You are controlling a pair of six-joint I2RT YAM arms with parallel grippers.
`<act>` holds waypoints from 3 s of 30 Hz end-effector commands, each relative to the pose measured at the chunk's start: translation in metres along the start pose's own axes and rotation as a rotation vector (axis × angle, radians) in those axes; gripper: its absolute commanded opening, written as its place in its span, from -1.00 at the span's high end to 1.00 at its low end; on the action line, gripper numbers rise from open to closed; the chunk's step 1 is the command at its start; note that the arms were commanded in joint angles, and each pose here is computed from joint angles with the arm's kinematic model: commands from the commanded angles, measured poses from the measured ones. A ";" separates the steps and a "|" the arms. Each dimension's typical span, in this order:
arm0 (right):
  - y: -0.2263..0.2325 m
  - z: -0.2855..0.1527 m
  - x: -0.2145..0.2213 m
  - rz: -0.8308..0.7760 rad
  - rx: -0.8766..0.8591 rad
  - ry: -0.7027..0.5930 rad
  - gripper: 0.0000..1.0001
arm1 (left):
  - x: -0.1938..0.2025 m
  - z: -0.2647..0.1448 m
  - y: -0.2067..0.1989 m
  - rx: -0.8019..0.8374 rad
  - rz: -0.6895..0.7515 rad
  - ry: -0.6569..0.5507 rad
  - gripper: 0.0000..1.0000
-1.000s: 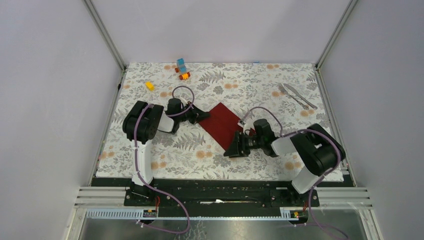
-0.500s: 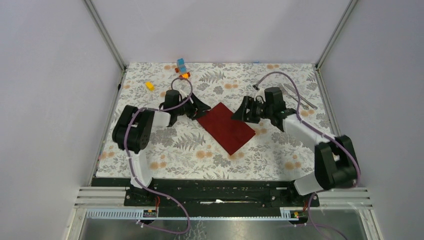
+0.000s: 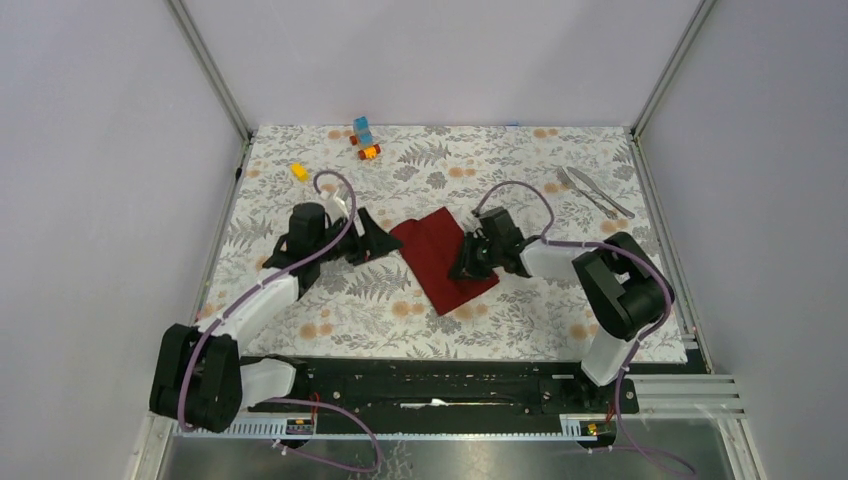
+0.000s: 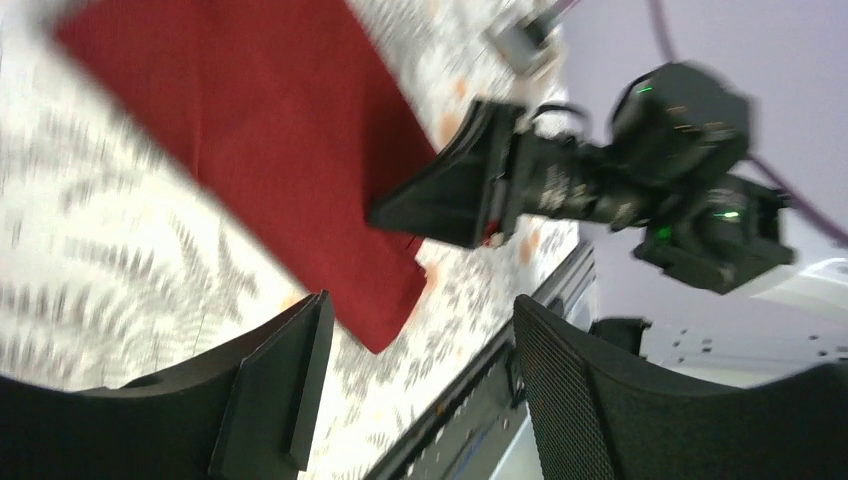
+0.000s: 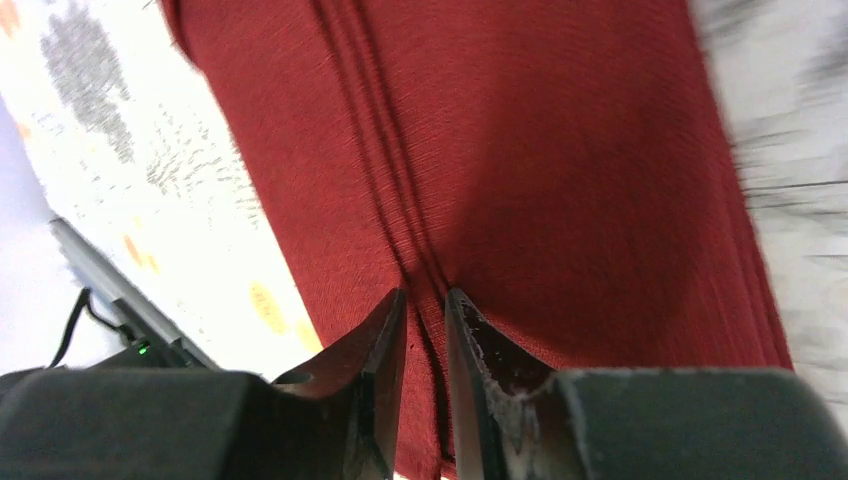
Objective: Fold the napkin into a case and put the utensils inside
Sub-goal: Move the right arm to the center of the board with the 2/3-rectangle-folded napkin, then pick up the 2/3-rectangle-folded napkin from the center of the board, then pass from the left arm to the right
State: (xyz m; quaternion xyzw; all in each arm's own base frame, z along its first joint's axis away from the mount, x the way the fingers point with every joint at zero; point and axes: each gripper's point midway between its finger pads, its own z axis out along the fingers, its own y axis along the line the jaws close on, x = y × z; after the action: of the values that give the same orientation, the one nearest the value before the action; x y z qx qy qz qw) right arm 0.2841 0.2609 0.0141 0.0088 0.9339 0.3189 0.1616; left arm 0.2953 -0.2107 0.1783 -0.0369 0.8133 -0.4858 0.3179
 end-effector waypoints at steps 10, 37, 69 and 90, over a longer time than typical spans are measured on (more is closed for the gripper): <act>0.113 -0.036 0.018 -0.042 -0.188 -0.074 -0.24 | 0.073 -0.042 0.022 -0.206 0.033 0.082 -0.47; -0.093 -0.135 -0.007 0.227 0.261 -0.251 -0.93 | 0.206 0.085 0.010 -0.952 0.520 0.391 -0.43; -0.025 -0.085 -0.017 0.232 -0.246 -0.134 -0.99 | 0.201 0.082 -0.001 -0.718 0.464 0.403 1.00; 0.014 0.001 -0.032 0.372 -0.428 -0.102 -0.48 | 0.186 0.070 -0.022 -0.618 0.420 0.359 1.00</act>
State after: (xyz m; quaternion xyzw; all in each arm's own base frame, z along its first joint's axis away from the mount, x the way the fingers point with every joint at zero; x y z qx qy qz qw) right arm 0.3045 0.2661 0.0385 0.1535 0.8233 0.5309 0.1292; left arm 0.1768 -0.3330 0.0598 0.1236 0.9636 -0.0990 0.2156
